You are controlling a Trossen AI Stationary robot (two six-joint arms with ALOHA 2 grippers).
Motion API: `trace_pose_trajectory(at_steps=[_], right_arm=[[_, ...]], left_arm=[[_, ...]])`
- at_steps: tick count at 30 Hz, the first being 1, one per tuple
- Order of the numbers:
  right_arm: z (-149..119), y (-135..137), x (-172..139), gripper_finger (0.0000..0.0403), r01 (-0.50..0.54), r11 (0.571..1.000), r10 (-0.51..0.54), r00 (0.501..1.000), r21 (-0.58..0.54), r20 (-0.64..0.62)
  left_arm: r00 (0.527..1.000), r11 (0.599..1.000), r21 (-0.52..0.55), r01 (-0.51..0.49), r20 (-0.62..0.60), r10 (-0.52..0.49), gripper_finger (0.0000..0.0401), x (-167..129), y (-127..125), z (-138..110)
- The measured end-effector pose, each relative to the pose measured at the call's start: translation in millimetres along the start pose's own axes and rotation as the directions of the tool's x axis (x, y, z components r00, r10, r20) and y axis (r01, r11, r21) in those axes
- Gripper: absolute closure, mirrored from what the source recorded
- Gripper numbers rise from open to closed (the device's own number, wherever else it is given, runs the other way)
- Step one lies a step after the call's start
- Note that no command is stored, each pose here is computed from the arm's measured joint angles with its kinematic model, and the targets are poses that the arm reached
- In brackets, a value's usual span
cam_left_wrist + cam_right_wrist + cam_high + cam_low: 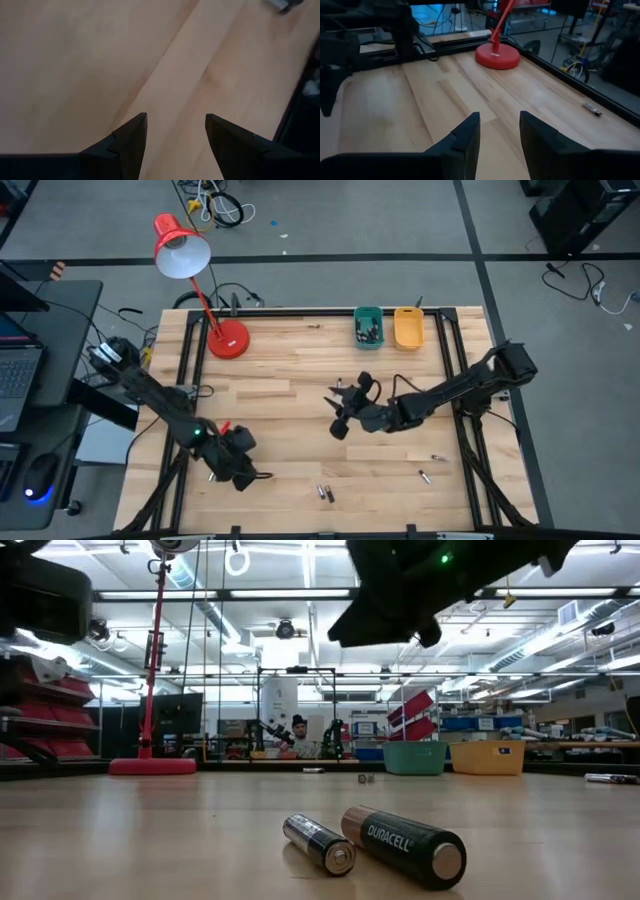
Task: Sort batteries
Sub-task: Put the black battery into the green bin
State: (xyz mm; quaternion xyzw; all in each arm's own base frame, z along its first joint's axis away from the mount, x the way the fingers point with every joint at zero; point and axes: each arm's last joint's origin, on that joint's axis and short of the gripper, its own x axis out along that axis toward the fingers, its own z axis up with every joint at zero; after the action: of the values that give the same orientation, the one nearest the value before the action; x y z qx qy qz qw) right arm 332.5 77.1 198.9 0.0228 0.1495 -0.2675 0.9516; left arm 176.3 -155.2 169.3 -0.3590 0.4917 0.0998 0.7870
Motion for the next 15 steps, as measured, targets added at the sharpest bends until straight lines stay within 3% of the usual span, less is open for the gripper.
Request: trace_pose_trajectory(at_steps=[7, 15], right_arm=[[-34, 14, 26, 0.0279, 0.003, 1.0, -0.003, 1.0, 0.018, 0.01], [-57, 13, 46, 0.0279, 0.024, 0.997, -0.024, 1.0, 0.074, -0.001]], left_arm=[[0.957, 0.961, -0.078, -0.266, -0.143, 0.253, 0.0183, -21, 5, -8], [0.913, 0.917, -0.151, -0.371, -0.242, 0.329, 0.0183, -16, 18, -19]])
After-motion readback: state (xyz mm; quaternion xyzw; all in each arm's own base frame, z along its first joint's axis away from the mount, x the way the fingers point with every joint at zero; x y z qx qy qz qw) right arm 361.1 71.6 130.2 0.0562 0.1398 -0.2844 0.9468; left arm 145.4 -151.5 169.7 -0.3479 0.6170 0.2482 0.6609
